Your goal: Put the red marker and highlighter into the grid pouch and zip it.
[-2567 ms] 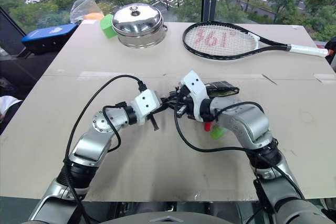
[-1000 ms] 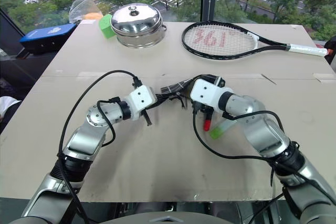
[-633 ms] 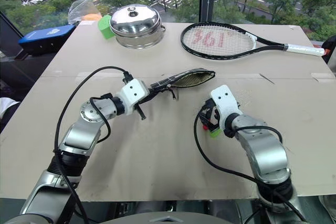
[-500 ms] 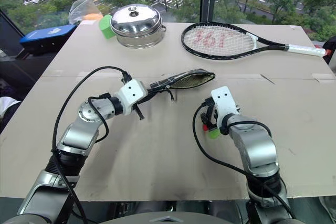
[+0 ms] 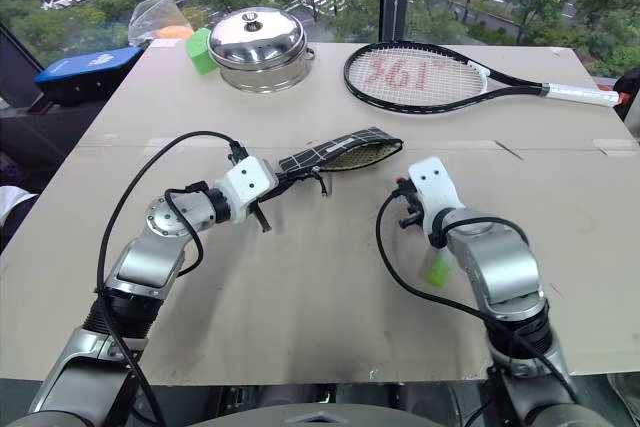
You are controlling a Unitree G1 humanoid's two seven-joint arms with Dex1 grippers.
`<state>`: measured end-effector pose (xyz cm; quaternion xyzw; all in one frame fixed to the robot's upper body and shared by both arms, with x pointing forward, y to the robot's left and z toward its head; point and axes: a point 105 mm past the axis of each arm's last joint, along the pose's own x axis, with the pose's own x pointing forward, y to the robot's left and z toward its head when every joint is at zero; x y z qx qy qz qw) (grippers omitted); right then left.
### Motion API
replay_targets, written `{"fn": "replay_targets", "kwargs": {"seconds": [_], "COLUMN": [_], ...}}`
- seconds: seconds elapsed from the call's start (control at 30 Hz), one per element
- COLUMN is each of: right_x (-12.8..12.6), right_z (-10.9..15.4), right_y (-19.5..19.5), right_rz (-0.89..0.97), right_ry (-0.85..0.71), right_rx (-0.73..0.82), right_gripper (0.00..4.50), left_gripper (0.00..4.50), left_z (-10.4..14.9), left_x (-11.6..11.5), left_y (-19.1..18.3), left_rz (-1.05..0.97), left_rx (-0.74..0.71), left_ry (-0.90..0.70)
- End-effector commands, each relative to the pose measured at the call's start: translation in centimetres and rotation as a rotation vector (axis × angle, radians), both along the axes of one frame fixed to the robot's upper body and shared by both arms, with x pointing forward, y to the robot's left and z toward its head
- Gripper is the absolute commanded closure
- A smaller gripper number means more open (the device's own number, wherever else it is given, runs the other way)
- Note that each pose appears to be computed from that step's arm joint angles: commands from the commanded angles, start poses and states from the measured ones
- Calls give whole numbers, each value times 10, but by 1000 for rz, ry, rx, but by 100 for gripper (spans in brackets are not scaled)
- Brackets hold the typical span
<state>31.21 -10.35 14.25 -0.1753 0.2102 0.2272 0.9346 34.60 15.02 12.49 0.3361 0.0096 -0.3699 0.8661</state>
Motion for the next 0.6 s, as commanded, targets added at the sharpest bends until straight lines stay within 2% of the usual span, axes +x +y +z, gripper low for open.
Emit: {"fn": "replay_targets", "kwargs": {"seconds": [0.03, 0.13, 0.27, 0.5, 0.6], "right_x": [-8, -2, 17, 48, 58], "right_z": [40, 41, 30, 31, 27], "right_y": [20, 20, 17, 31, 56], "right_rz": [254, 365, 439, 524, 634], "right_ry": [-193, -255, -281, -374, -442], "right_rx": [-157, -385, -579, -728, -755], "right_gripper": [430, 430, 430, 430, 430], "left_gripper": [450, 450, 450, 450, 450], "left_z": [12, 12, 15, 17, 16], "left_x": [-2, -5, -8, -18, -22], "left_y": [-4, -9, -16, -20, -23], "left_rz": [-35, -61, -91, -143, -166], "left_rx": [-31, -38, -47, -15, -12], "left_ry": [-32, -27, -30, -42, -46]}}
